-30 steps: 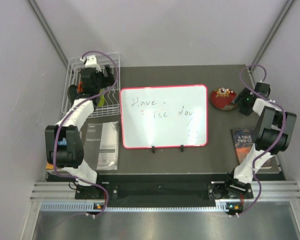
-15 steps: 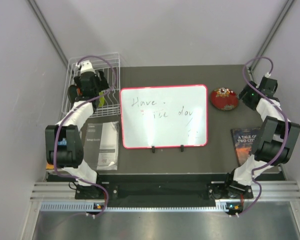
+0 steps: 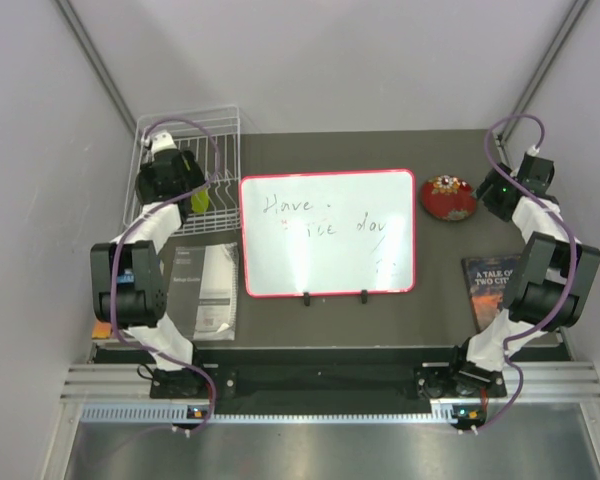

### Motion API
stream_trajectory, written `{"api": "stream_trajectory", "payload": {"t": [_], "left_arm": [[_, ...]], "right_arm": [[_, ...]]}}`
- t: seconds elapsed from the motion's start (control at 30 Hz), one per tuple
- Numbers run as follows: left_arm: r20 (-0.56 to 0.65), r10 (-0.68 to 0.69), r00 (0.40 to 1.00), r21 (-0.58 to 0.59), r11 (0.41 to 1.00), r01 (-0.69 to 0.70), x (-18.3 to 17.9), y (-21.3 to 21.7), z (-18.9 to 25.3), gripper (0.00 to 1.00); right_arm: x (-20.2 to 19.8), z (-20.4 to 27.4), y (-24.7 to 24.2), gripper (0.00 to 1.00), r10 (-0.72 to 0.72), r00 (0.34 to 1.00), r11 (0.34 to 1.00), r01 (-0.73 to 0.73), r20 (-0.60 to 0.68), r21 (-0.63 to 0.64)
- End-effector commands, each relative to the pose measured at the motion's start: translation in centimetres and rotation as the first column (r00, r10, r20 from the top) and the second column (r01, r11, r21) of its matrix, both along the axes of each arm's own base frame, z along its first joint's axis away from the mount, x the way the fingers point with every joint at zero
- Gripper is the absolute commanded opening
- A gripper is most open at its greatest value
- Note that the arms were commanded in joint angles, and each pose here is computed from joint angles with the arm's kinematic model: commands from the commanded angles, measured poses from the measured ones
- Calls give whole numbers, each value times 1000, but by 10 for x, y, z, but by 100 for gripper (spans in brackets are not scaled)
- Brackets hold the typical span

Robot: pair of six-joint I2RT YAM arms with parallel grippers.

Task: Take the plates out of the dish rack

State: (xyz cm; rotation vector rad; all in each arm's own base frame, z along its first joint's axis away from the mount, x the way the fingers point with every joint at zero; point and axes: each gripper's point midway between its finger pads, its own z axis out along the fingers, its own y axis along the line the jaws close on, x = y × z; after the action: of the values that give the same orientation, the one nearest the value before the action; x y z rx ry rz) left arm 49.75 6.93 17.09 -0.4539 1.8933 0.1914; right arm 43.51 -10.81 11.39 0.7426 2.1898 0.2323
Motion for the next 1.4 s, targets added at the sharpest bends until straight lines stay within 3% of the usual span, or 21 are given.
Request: {"api": "stream_trajectory", "payload": {"t": [0.0, 0.1, 0.33, 0.37, 0.57, 0.6, 0.7, 0.87, 1.03, 1.23, 1.37], "left_arm": [[1, 0, 1000, -14, 1000, 0, 5, 0, -9, 83], [-5, 0, 1000, -14, 1000, 0, 7, 0, -14, 77], [-29, 3, 1000, -13, 1000, -3, 12, 0, -24, 54], [-33, 5, 999, -15, 1000, -5, 12, 1, -24, 46], [-40, -12, 999, -26, 1000, 11, 11, -3, -23, 22], [-28, -15, 999, -22, 1000, 15, 11, -3, -17, 11], [-4, -59, 998, 2, 998, 59, 12, -8, 1, 0], [25, -41, 999, 187, 982, 35, 6, -4, 42, 0], [75, -28, 997, 259, 966, 7, -4, -9, 72, 0], [184, -95, 978, 219, 974, 53, -15, -23, 116, 0], [244, -177, 953, 112, 982, 154, -11, -48, 146, 0]], "right_arm": [[3, 8, -3, 65, 12, 999, 1000, -12, 30, -13], [3, 7, -3, 65, 15, 1000, 1000, -15, 26, -11], [2, 3, -3, 65, 17, 1000, 1000, -17, 20, -11], [2, 2, -3, 65, 17, 1000, 1000, -17, 19, -10], [2, 1, -4, 65, 15, 1000, 1000, -15, 13, -13], [3, 1, -4, 65, 17, 1000, 1000, -17, 15, -13], [2, -1, -4, 64, 19, 1000, 1000, -19, 9, -13], [1, -1, -1, 65, 24, 1000, 1000, -24, 3, -17], [1, 10, 0, 66, 22, 1000, 998, -22, 5, -57], [4, 60, 19, 69, 85, 992, 984, -68, 94, -166], [5, 116, 49, 88, 160, 942, 970, -95, 294, -225]]}}
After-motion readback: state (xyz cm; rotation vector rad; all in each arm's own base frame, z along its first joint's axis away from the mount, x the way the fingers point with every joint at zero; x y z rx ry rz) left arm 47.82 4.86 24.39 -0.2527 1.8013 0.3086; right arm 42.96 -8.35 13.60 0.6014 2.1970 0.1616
